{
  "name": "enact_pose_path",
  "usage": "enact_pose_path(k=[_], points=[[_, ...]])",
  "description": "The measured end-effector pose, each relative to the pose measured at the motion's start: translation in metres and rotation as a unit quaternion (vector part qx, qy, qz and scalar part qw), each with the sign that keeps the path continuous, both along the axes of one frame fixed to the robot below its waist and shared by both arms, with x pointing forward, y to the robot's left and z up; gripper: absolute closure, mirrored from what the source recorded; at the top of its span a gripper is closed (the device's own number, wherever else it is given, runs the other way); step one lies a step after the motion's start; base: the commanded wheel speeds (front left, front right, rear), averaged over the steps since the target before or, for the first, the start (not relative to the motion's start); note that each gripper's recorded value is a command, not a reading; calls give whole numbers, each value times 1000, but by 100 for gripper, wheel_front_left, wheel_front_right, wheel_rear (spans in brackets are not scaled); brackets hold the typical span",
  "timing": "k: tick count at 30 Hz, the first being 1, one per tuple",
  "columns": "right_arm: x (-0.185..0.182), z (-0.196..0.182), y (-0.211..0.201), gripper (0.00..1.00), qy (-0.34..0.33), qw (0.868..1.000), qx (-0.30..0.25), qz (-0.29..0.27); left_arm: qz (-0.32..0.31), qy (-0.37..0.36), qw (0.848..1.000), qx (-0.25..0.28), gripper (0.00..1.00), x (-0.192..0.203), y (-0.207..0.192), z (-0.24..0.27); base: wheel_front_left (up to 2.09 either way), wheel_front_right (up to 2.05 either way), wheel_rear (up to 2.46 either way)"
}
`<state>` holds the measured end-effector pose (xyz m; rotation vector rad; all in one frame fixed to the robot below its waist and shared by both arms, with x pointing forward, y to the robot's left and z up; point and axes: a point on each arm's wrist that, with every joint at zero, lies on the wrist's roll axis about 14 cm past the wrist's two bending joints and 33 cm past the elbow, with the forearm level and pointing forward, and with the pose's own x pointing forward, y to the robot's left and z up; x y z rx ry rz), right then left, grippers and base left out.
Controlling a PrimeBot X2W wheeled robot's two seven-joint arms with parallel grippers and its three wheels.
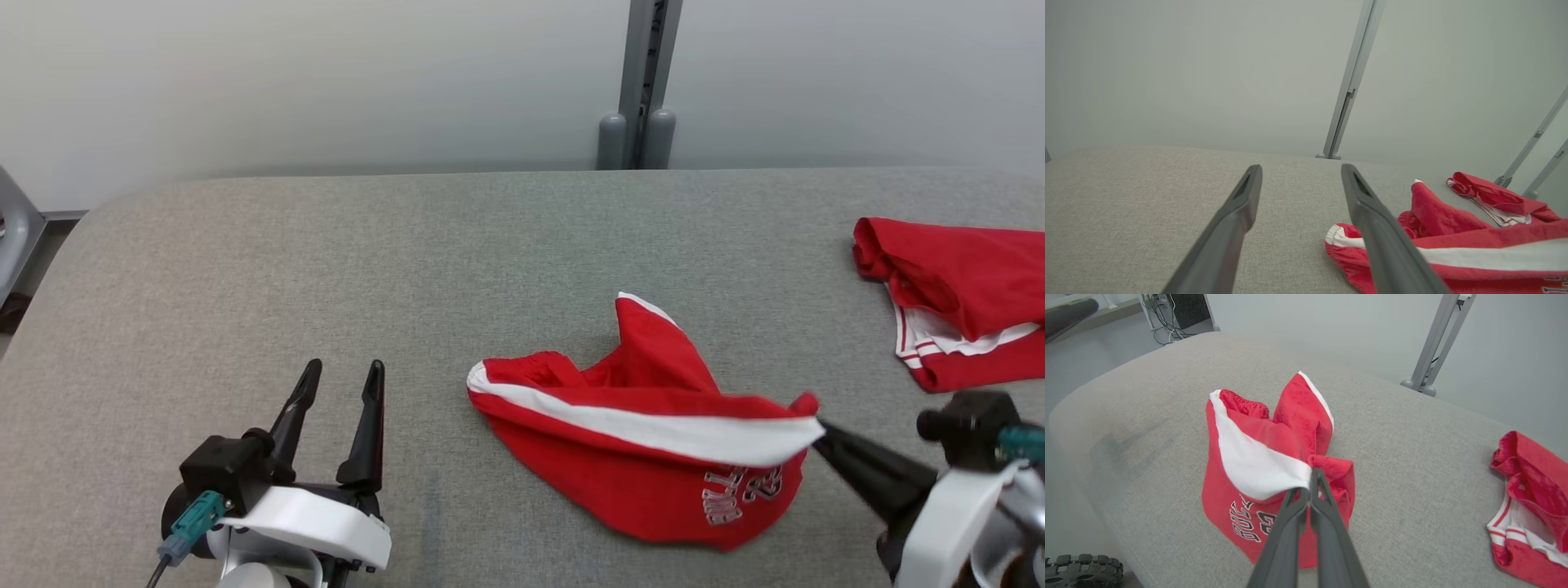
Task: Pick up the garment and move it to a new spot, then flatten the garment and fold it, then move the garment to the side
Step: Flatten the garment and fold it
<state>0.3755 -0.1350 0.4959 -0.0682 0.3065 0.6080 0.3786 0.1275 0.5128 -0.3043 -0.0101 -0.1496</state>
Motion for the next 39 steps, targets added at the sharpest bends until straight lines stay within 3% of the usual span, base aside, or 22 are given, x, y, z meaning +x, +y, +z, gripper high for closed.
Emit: enact_pose_path(k=[8,14,15,16,22,27,39], points=[[-77,-34,7,100,119,993,21,2,-5,9,1000,6,0,2,-1,-4,0,0,0],[-100,-59,23,100,174,984,39,0,-9,20,1000,10,0,4,-1,-9,0,0,0],[-100,-61,24,63,177,983,42,-3,-9,22,1000,11,0,5,-1,-9,0,0,0],[-100,-63,25,0,182,982,44,-7,-9,22,1000,11,0,6,-1,-9,0,0,0],[-89,-58,20,0,173,982,62,-34,-16,31,999,14,0,8,-3,-12,0,0,0],[-70,-26,12,0,132,981,125,-66,-20,32,999,17,0,11,-5,-11,0,0,0],[-57,26,-31,0,43,970,192,-146,-64,58,995,46,0,20,-17,-13,0,0,0]])
